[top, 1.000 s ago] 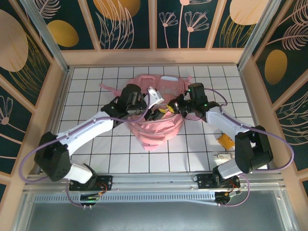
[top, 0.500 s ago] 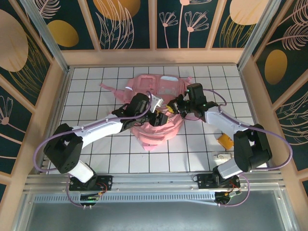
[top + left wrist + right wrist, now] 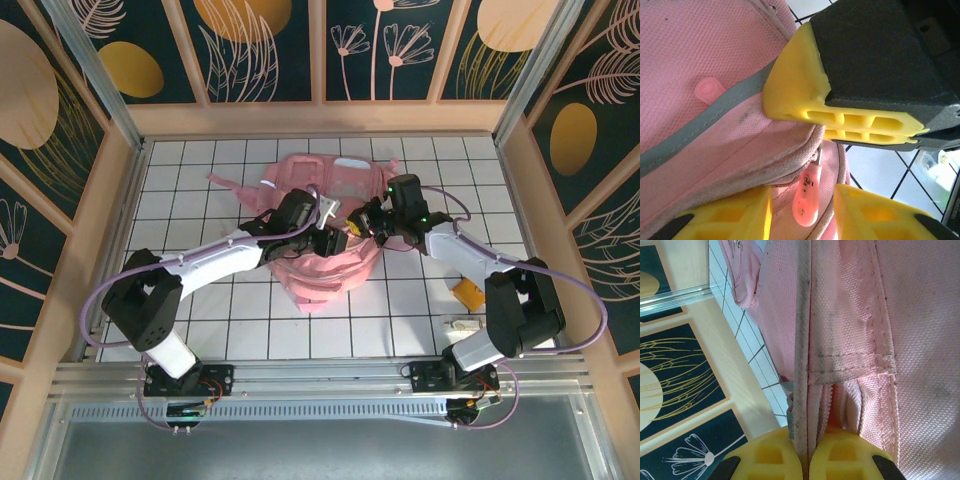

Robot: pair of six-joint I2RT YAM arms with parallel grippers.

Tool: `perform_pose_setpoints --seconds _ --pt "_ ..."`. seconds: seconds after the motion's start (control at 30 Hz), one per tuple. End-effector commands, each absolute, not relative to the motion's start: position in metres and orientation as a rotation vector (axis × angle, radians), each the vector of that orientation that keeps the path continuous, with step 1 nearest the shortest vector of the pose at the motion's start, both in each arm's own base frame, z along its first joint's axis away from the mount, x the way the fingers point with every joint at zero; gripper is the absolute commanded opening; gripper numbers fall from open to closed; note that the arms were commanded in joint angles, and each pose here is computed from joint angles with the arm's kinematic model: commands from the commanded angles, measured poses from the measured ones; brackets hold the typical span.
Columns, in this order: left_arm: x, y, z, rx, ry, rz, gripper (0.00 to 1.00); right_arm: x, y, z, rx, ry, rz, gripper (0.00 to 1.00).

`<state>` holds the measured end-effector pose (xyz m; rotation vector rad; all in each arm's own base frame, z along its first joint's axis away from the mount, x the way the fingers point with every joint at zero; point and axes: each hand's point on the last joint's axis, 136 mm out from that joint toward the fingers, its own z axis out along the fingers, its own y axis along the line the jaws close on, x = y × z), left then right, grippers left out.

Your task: Pack books, pencil case, and school supplies into a backpack

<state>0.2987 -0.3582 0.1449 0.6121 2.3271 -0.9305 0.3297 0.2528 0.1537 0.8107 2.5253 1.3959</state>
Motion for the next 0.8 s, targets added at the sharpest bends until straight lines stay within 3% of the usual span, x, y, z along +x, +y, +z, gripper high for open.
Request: perform_pose_setpoints --seconds 0.0,0.13,0.4,0.6,0.77 --pt "0.302 -0.365 0.141 0.616 2.342 -0.947 0.38 0.325 0.276 0.183 0.693 2.487 1.530 0.00" --pt "0.305 -0.364 0.134 0.599 2.363 -0.917 0.28 0.325 0.277 0.183 0.699 2.486 1.525 0.00" --pt "0.305 -0.375 0.134 0.627 2.345 -0.957 0.33 0.324 0.276 0.186 0.730 2.465 1.520 0.00" --pt "0.301 -0.380 0.137 0.685 2.313 -0.984 0.03 0.322 0.275 0.181 0.736 2.472 1.509 0.00" --pt "0.296 -0.367 0.149 0.775 2.260 -0.944 0.00 0.329 0.259 0.175 0.738 2.467 1.469 0.00"
